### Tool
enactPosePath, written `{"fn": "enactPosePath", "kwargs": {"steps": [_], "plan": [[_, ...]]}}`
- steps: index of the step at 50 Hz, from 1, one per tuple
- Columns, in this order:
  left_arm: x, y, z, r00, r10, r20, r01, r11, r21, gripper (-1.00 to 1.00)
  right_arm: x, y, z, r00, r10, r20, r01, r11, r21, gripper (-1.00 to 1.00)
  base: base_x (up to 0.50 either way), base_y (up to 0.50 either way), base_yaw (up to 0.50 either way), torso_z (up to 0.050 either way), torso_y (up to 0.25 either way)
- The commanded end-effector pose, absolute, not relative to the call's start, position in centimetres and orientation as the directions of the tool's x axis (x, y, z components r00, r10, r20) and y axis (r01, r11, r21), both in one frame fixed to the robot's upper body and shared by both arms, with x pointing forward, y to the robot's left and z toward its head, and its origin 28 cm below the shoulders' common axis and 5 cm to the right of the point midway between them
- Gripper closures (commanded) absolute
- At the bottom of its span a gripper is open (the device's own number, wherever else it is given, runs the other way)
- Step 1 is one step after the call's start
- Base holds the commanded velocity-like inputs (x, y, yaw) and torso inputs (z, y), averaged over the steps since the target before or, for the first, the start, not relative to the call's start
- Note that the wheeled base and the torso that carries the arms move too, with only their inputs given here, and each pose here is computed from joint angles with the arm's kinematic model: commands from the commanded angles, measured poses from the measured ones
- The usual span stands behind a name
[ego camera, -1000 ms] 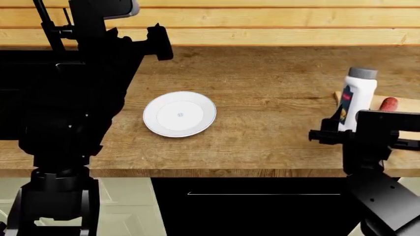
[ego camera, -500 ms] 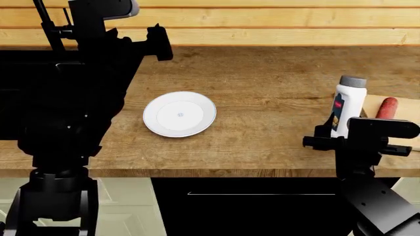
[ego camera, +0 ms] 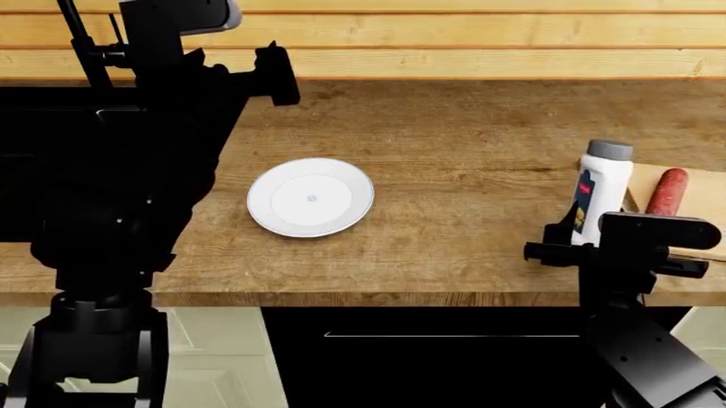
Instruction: Pick the salami from the plate and place it on the cutting board. Then pick the condiment bottle from the cabinet and place it next to the cutting board.
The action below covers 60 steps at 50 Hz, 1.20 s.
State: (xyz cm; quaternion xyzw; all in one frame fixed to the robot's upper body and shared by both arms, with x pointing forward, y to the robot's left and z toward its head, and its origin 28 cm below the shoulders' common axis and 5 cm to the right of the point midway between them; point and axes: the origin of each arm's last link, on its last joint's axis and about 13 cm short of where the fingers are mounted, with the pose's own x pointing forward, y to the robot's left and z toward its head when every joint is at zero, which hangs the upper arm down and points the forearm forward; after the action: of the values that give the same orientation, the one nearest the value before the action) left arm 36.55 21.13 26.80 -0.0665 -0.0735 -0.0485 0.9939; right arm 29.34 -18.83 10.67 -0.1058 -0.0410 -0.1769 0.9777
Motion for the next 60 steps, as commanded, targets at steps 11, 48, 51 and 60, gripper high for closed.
{"fn": "enactPosePath", "kwargs": {"steps": [11, 48, 51, 60], "plan": [[36.60, 21.10, 26.52, 0.984, -0.091, 0.150, 0.110, 0.986, -0.122, -1.00, 29.39, -19.36, 9.51, 0.926, -0.363, 0.102, 0.377, 0.902, -0.211, 1.00, 0.00, 0.00, 0.00, 0.000, 0.000], [36.56, 21.11, 26.62, 0.984, -0.091, 0.152, 0.110, 0.987, -0.120, -1.00, 29.11, -19.09, 9.72, 0.933, -0.340, 0.120, 0.358, 0.911, -0.204, -1.00, 0.00, 0.00, 0.00, 0.000, 0.000], [36.54, 21.13, 26.65, 0.984, -0.090, 0.152, 0.108, 0.987, -0.120, -1.00, 29.14, -19.07, 9.79, 0.933, -0.339, 0.121, 0.358, 0.911, -0.203, -1.00, 0.00, 0.00, 0.00, 0.000, 0.000], [36.54, 21.15, 26.72, 0.984, -0.090, 0.154, 0.109, 0.987, -0.120, -1.00, 28.51, -19.24, 10.43, 0.929, -0.342, 0.140, 0.364, 0.912, -0.188, -1.00, 0.00, 0.00, 0.00, 0.000, 0.000]]}}
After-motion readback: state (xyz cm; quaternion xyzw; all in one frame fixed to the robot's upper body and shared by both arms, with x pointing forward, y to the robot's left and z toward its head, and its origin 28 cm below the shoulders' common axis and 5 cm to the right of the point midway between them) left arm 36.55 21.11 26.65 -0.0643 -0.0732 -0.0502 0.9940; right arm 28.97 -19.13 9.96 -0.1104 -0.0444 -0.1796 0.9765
